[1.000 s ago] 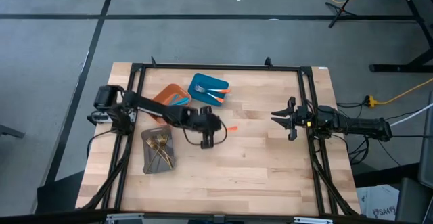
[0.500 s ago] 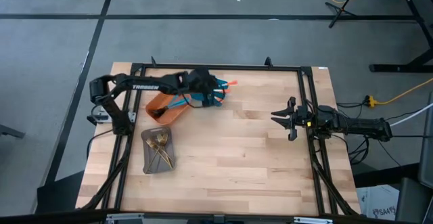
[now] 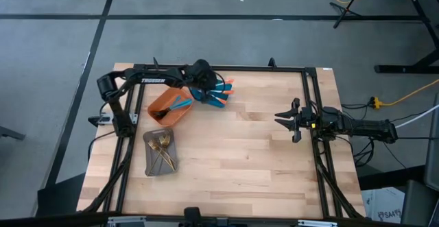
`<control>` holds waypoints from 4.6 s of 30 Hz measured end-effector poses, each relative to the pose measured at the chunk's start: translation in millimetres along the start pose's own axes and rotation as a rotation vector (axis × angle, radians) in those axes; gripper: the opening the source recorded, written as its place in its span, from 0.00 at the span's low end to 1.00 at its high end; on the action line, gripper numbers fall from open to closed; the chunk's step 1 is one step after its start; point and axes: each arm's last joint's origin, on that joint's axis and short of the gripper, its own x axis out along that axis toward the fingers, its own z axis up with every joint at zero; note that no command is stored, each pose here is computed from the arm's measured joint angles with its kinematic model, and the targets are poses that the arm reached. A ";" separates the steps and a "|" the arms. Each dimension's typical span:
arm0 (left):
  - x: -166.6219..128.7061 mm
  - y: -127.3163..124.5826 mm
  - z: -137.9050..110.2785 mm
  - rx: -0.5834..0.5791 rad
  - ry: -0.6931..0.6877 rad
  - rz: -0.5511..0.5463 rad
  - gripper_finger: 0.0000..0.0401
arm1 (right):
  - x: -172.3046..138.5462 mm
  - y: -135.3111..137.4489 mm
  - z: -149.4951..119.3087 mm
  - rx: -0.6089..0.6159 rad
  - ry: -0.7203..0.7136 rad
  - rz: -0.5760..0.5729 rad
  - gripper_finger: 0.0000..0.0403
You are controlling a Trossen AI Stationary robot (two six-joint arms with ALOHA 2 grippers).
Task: Sort silverware by color (type)
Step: Put the orange fork into the blue bin, then return to Home Position
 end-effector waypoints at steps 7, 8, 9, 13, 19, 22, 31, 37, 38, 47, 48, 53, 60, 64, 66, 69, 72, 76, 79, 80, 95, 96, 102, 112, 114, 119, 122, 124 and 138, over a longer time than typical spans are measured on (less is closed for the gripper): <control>22.9 -5.4 -15.5 0.001 0.098 -0.030 0.02 | 0.0 0.2 -0.1 0.000 0.001 0.008 0.23; 24.6 -5.7 -16.7 0.001 0.106 -0.030 0.02 | 0.0 0.2 -0.1 0.000 0.001 0.008 0.23; 25.6 -6.0 -17.2 0.001 0.108 -0.029 0.02 | 0.0 0.2 0.0 0.000 0.001 0.007 0.23; 26.1 -5.6 -17.5 0.002 0.112 -0.017 0.02 | 0.0 0.2 -0.1 0.000 0.001 0.007 0.23; 26.0 -4.1 -18.0 0.006 0.135 0.048 0.07 | 0.0 0.2 -0.1 0.000 0.001 0.007 0.23; 26.0 -4.1 -18.0 0.006 0.135 0.048 0.10 | 0.0 0.2 -0.1 0.000 0.001 0.007 0.23; 26.0 -4.1 -18.0 0.004 0.135 0.048 0.14 | 0.0 0.2 -0.1 0.000 0.001 0.007 0.23; 25.7 -6.4 -17.0 0.010 0.133 0.045 0.14 | 0.0 0.2 -0.1 0.000 0.001 0.007 0.23; 25.3 -7.3 -16.4 0.013 0.131 0.044 0.14 | 0.0 0.2 -0.1 0.000 0.001 0.007 0.23; 9.4 -13.4 -4.5 0.029 0.077 0.033 0.02 | 0.0 0.2 -0.1 0.000 0.001 0.007 0.23; 4.5 -13.9 -1.6 0.028 0.062 0.034 0.01 | 0.0 0.2 -0.1 0.000 0.001 0.007 0.23; -30.9 -22.9 15.3 0.017 -0.014 0.025 0.00 | 0.0 0.2 -0.1 0.000 0.001 0.007 0.23; -104.4 -50.9 37.0 -0.050 -0.167 -0.046 0.00 | 0.0 0.2 0.0 0.000 0.001 0.007 0.23; -142.6 -76.3 43.6 -0.097 -0.258 -0.181 0.00 | 0.0 0.2 0.1 0.000 0.000 0.007 0.23; -154.7 -93.2 45.7 -0.071 -0.287 -0.233 0.00 | 0.0 0.2 0.1 0.000 0.000 0.007 0.23; -164.1 -118.7 46.6 -0.013 -0.303 -0.268 0.00 | 0.0 0.2 0.1 0.000 0.000 0.007 0.23; -171.1 -138.0 46.4 0.047 -0.319 -0.263 0.00 | 0.0 0.2 0.1 0.000 0.000 0.007 0.23; -179.3 -147.2 45.2 0.070 -0.335 -0.230 0.00 | 0.0 0.2 0.1 0.000 0.000 0.007 0.23; -187.3 -142.7 45.0 0.059 -0.355 -0.200 0.00 | 0.0 0.2 0.1 0.000 0.000 0.007 0.23; -190.4 -140.1 42.5 0.058 -0.349 -0.194 0.00 | 0.0 0.2 0.1 0.000 0.000 0.007 0.23; -191.9 -124.0 -72.6 -0.120 -0.513 -0.203 0.00 | -0.1 0.7 -0.3 0.000 0.007 0.026 0.23; -190.9 -123.6 -80.9 -0.133 -0.537 -0.206 0.00 | -0.1 0.7 -0.3 0.000 0.007 0.026 0.23; -186.0 -121.5 -122.9 -0.187 -0.687 -0.217 0.00 | -0.1 0.7 -0.4 0.000 0.007 0.025 0.23; -183.7 -118.5 -163.2 -0.219 -0.841 -0.216 0.00 | -0.1 0.7 -0.3 0.000 0.007 0.026 0.23; -183.7 -118.1 -167.4 -0.224 -0.861 -0.217 0.00 | -0.1 0.7 -0.3 0.000 0.007 0.026 0.23; -186.2 -116.4 -174.5 -0.198 -0.917 -0.197 0.00 | -0.1 0.7 -0.3 0.000 0.007 0.026 0.23; -189.2 -114.9 -176.8 -0.183 -0.947 -0.186 0.00 | -0.1 0.7 -0.3 0.000 0.007 0.026 0.23; -191.1 -114.0 -177.7 -0.182 -0.961 -0.182 0.00 | -0.1 0.7 -0.3 0.000 0.007 0.026 0.23; -193.6 -110.8 -180.2 -0.103 -0.973 -0.060 0.00 | -0.1 0.7 -0.3 0.000 0.007 0.026 0.23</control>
